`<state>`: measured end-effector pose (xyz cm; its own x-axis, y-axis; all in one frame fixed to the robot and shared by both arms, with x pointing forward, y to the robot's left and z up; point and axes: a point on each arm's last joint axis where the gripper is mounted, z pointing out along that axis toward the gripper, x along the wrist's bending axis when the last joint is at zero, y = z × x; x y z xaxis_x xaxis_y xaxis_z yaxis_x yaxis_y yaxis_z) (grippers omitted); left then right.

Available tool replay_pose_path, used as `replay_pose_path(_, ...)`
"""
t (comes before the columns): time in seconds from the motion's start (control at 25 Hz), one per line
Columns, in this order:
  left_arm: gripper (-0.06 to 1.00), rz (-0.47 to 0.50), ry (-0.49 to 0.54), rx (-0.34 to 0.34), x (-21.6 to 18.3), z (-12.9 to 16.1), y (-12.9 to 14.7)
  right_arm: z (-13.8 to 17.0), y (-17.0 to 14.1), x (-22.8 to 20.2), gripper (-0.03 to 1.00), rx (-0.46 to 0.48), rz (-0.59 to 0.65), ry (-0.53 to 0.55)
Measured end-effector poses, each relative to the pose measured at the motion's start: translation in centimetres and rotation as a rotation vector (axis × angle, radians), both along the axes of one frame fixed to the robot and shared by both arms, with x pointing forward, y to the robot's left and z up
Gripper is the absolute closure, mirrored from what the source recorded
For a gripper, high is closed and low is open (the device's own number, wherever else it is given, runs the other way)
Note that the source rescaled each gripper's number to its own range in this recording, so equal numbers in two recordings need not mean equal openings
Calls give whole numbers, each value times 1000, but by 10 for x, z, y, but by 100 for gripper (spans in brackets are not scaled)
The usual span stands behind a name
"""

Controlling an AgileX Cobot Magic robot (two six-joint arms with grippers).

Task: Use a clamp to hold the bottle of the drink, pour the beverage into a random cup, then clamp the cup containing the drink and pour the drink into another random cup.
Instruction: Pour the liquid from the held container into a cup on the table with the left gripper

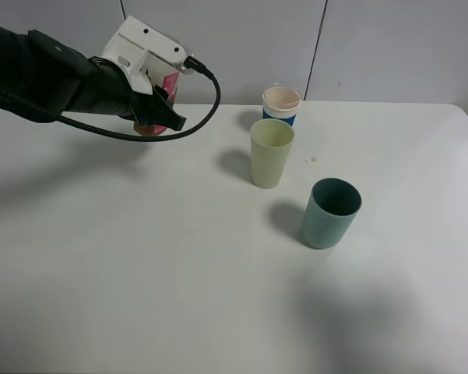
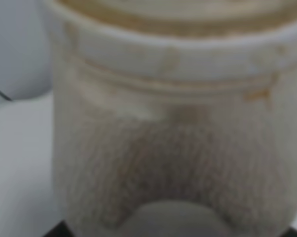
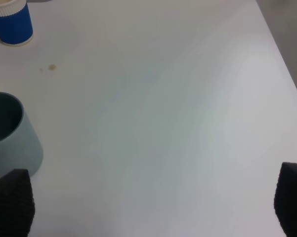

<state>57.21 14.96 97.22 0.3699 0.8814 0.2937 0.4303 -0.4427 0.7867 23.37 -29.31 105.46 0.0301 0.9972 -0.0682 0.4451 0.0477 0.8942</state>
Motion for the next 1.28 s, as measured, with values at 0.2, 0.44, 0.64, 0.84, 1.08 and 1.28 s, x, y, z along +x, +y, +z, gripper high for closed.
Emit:
replay_pose_path(0.2, 91, 89, -45, 249, -1, 4, -6, 0, 0, 0, 5, 0, 0, 0)
replay_pose_path(0.44, 91, 73, -28, 302, -7, 5, -18, 0, 0, 0, 5, 0, 0, 0)
replay_pose_path(0.64, 91, 47, -44, 291, -11, 10, -36, 0, 0, 0, 5, 0, 0, 0)
replay_pose_path(0.84, 91, 24, -29, 424, -1, 5, -56, 0, 0, 0, 5, 0, 0, 0)
replay_pose_path(1.08, 91, -34, -17, 551, 3, -8, -71, 0, 0, 0, 5, 0, 0, 0)
replay_pose_path(1.28, 91, -91, 5, 629, 2, -27, -79, 0, 0, 0, 5, 0, 0, 0)
